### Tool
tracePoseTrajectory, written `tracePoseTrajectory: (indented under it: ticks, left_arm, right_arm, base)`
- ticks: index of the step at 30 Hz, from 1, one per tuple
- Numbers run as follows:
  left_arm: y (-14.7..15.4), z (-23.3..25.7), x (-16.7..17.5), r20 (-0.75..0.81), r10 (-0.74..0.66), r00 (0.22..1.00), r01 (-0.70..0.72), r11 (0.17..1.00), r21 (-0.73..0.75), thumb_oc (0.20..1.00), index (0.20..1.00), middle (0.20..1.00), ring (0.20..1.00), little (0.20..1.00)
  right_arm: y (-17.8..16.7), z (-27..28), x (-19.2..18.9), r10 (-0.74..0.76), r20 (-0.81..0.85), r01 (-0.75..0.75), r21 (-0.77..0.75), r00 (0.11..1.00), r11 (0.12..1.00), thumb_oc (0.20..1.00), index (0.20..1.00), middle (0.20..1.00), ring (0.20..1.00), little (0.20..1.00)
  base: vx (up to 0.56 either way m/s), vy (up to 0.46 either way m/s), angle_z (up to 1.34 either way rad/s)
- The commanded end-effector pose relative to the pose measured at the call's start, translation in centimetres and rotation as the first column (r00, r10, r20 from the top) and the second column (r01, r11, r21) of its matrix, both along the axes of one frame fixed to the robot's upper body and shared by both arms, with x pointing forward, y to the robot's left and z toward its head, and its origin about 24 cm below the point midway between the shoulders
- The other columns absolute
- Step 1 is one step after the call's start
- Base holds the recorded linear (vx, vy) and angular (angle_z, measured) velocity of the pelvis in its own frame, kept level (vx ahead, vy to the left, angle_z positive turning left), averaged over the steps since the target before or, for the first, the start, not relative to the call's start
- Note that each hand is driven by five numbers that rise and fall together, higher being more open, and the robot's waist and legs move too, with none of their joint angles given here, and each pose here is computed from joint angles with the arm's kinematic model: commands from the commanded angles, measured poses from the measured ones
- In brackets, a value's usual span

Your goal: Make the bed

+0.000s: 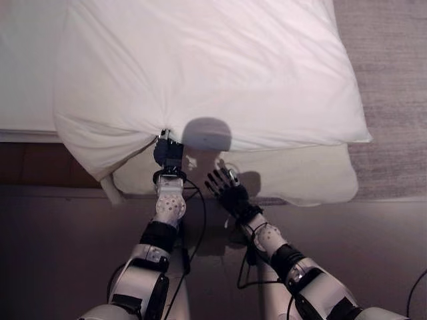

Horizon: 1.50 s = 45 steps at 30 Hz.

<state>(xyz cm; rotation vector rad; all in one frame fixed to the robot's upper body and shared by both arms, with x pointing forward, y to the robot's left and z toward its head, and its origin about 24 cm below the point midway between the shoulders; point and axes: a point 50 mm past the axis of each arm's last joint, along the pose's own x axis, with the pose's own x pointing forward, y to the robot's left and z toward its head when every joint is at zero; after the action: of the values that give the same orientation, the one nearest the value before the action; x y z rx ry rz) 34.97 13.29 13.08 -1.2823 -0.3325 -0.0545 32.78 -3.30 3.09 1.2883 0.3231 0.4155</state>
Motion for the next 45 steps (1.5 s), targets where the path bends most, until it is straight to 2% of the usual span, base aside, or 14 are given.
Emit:
tracePoseTrajectory:
  ticks: [1, 5, 10, 15, 19, 23, 26, 27, 29, 31, 32, 34, 35, 45]
  left_arm:
    - [-2.8, 5.0, -2.1, 0.276, -0.091, 0.957, 0.094, 0.996, 0.005, 0.200, 0.200, 0.200, 0.200, 0.200]
    - [-1.8, 5.3, -3.6, 0.300, -0.057, 0.952, 0.050, 0.998, 0.032, 0.200, 0.200, 0.200, 0.200, 0.200]
    - [-0.2, 5.5, -4.8, 0.304, 0.037, 0.952, -0.042, 0.999, 0.009, 0.200, 0.200, 0.200, 0.200, 0.200]
    - [2.0, 5.3, -5.4, 0.264, 0.167, 0.950, -0.181, 0.983, 0.028, 0.200, 0.200, 0.200, 0.200, 0.200]
    - [4.8, 5.1, -6.1, 0.198, 0.330, 0.923, -0.343, 0.938, 0.036, 0.200, 0.200, 0.200, 0.200, 0.200]
    - [7.5, 4.4, -6.6, 0.123, 0.472, 0.873, -0.482, 0.873, 0.072, 0.200, 0.200, 0.200, 0.200, 0.200]
    - [10.2, 4.1, -7.4, 0.067, 0.610, 0.790, -0.613, 0.779, 0.133, 0.200, 0.200, 0.200, 0.200, 0.200]
    - [10.2, 4.2, -7.4, 0.067, 0.612, 0.788, -0.615, 0.777, 0.134, 0.200, 0.200, 0.200, 0.200, 0.200]
    - [11.9, 4.1, -7.8, 0.035, 0.689, 0.724, -0.684, 0.711, 0.163, 0.200, 0.200, 0.200, 0.200, 0.200]
    - [11.8, 4.1, -7.8, 0.034, 0.690, 0.723, -0.686, 0.709, 0.163, 0.200, 0.200, 0.200, 0.200, 0.200]
    - [13.0, 3.9, -8.1, 0.014, 0.734, 0.680, -0.721, 0.665, 0.194, 0.200, 0.200, 0.200, 0.200, 0.200]
    - [13.4, 3.8, -8.2, 0.004, 0.749, 0.663, -0.733, 0.648, 0.207, 0.200, 0.200, 0.200, 0.200, 0.200]
    - [14.3, 3.6, -8.3, -0.015, 0.776, 0.631, -0.755, 0.618, 0.219, 0.200, 0.200, 0.200, 0.200, 0.200]
    - [17.3, 2.7, -9.4, -0.075, 0.856, 0.512, -0.822, 0.514, 0.245, 0.200, 0.200, 0.200, 0.200, 0.200]
  right_arm:
    - [1.3, 2.5, 0.1, -0.034, 0.047, 0.026, 0.165, 0.998, 0.986, 1.000, 1.000, 1.000, 1.000, 1.000]
    - [1.0, 5.1, 0.9, -0.071, 0.126, 0.044, 0.206, 0.989, 0.977, 1.000, 1.000, 1.000, 1.000, 1.000]
    - [-1.2, 8.9, 2.4, -0.188, 0.238, 0.119, 0.278, 0.953, 0.953, 1.000, 1.000, 1.000, 1.000, 1.000]
    - [-3.5, 11.2, 2.9, -0.289, 0.304, 0.183, 0.333, 0.908, 0.925, 1.000, 1.000, 1.000, 1.000, 1.000]
    - [-7.1, 13.3, 3.2, -0.439, 0.325, 0.292, 0.413, 0.838, 0.863, 1.000, 1.000, 1.000, 1.000, 1.000]
    - [-10.2, 14.5, 3.3, -0.549, 0.316, 0.384, 0.456, 0.774, 0.803, 1.000, 1.000, 1.000, 1.000, 1.000]
    - [-12.6, 15.5, 3.4, -0.625, 0.305, 0.461, 0.463, 0.719, 0.757, 1.000, 1.000, 1.000, 1.000, 1.000]
    - [-12.6, 15.5, 3.4, -0.624, 0.305, 0.461, 0.463, 0.719, 0.757, 1.000, 1.000, 1.000, 1.000, 1.000]
    - [-14.3, 15.7, 3.4, -0.659, 0.299, 0.517, 0.434, 0.690, 0.738, 1.000, 1.000, 1.000, 1.000, 1.000]
    - [-14.3, 15.7, 3.5, -0.658, 0.300, 0.516, 0.433, 0.690, 0.739, 1.000, 1.000, 1.000, 1.000, 1.000]
    - [-15.5, 15.5, 3.4, -0.679, 0.299, 0.551, 0.413, 0.670, 0.725, 1.000, 1.000, 1.000, 1.000, 1.000]
    - [-15.9, 15.5, 3.4, -0.686, 0.295, 0.563, 0.405, 0.665, 0.720, 1.000, 1.000, 1.000, 1.000, 1.000]
    - [-16.7, 15.3, 3.3, -0.701, 0.291, 0.592, 0.383, 0.651, 0.709, 1.000, 1.000, 1.000, 1.000, 1.000]
    - [-21.5, 13.4, 2.8, -0.758, 0.268, 0.719, 0.245, 0.595, 0.651, 1.000, 1.000, 1.000, 1.000, 1.000]
  base:
    - [0.00, -0.006, 0.21]
    - [0.00, 0.003, 0.10]
    - [0.00, 0.028, 0.09]
    - [0.01, 0.015, 0.08]
    - [0.00, 0.010, 0.03]
    - [0.00, 0.000, 0.00]
    - [0.00, 0.000, 0.00]
    - [0.00, 0.000, 0.00]
    - [0.00, 0.000, 0.00]
    - [0.00, 0.000, 0.00]
    - [0.00, 0.000, 0.00]
    - [0.00, 0.000, 0.00]
    - [0.00, 0.000, 0.00]
    - [0.00, 0.000, 0.00]
